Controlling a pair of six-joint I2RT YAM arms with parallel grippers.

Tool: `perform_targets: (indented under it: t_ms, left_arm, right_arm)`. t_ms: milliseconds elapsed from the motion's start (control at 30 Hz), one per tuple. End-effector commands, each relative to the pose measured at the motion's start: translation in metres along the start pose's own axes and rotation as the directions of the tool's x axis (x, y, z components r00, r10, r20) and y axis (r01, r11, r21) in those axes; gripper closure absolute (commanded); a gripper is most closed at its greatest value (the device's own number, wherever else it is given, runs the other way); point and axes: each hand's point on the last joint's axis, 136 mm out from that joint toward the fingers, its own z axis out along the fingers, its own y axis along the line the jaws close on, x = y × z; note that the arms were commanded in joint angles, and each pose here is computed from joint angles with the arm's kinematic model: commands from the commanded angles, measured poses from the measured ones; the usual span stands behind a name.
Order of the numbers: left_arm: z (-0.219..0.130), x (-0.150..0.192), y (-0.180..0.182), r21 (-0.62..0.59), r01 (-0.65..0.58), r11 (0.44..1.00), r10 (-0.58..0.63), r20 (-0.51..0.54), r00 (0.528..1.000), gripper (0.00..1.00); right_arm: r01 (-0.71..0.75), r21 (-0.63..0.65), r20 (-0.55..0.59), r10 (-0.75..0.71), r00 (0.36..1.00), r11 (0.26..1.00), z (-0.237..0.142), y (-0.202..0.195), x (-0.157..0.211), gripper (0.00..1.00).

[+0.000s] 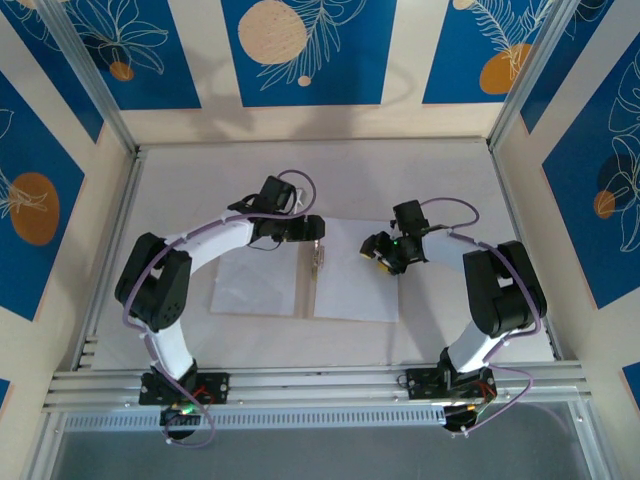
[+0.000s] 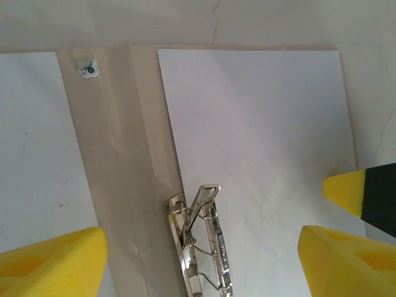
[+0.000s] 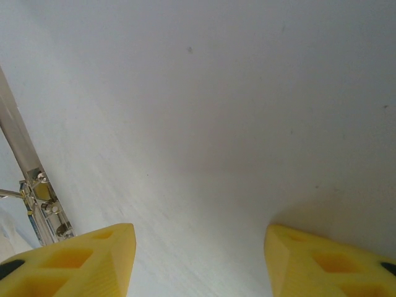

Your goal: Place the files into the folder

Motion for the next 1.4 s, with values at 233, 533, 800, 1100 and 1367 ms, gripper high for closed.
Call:
perform_targets:
  t_ms: [233,533,800,1100,1367]
  left_arm:
    - [0.002,-0.010,-0.007,0.042,0.014,0.999,-0.014,0.005,1.000,0.20]
    - [-0.011,-0.009,0.003,-0.003,0.008,1.000,-0.008,-0.013,1.000,0.21]
    - [-0.061,0.018,0.066,-0.161,0.131,0.978,-0.134,-0.010,0.991,0.21]
    - [-0.061,0.031,0.051,0.001,0.094,0.996,-0.094,-0.013,0.996,0.22]
    - [-0.021,-0.003,0.012,0.223,0.016,0.975,-0.008,-0.037,0.999,0.23]
  right_arm:
    - [-0.002,-0.008,-0.027,0.002,1.000,1.000,0.001,0.004,-0.001,0.43]
    - [0.059,-0.044,0.024,-0.058,0.998,0.997,-0.019,0.018,-0.006,0.42]
    - [0.123,-0.056,0.062,-0.119,0.991,0.991,-0.066,0.040,-0.002,0.41]
    - [0.136,-0.154,0.050,-0.130,0.990,0.979,-0.100,0.059,0.025,0.41]
    - [0.131,-0.218,0.006,-0.133,0.991,0.967,-0.115,0.059,0.054,0.41]
